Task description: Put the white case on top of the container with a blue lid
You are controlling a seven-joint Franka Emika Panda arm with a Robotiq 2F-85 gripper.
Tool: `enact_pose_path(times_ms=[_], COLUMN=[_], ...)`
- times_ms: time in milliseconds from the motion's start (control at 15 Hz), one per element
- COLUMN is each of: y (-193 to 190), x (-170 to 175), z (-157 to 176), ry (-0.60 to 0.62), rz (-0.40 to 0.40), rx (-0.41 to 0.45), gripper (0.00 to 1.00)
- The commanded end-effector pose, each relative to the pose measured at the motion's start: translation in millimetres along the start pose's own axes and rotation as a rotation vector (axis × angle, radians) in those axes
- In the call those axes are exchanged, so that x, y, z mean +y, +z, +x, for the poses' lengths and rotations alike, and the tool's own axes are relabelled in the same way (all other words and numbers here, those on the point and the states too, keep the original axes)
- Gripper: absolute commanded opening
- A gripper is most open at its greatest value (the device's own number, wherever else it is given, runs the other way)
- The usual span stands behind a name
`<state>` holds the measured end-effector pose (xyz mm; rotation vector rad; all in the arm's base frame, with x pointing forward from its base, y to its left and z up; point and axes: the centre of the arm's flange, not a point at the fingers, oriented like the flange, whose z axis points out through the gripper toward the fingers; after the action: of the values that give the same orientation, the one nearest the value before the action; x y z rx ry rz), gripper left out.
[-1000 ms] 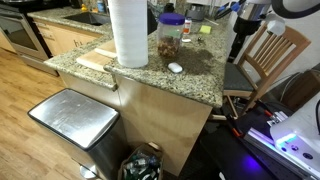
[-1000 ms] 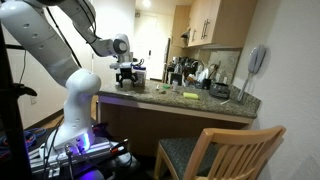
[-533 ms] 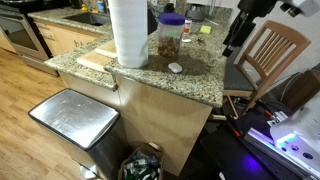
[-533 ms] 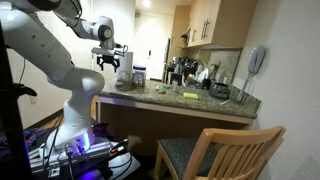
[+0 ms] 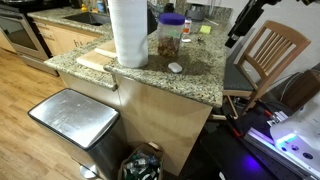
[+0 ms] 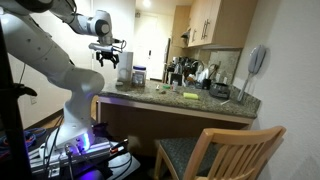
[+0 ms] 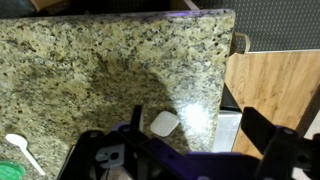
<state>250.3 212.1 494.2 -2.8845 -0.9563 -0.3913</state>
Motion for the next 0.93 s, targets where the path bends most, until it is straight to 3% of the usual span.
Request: enact_pose_path(times_ms=[0, 200, 400, 467, 600, 867], y=[64.3, 109.3, 147.7, 121.6, 139.5, 139.8], x=[41.3, 39.1, 24.8, 29.8, 23.0, 14.9], z=[38.1, 55.0, 61.0, 44.5, 48.7, 59.2], ry=[0.11, 0.112, 0.06, 0.092, 0.074, 0.037], rz=[0.07, 0.109, 0.045, 0.066, 0.06, 0.037], rx=[0.006, 0.005, 0.034, 0.018, 0.019, 0.01], gripper=[1.0, 1.0, 1.0, 1.0, 1.0, 1.0])
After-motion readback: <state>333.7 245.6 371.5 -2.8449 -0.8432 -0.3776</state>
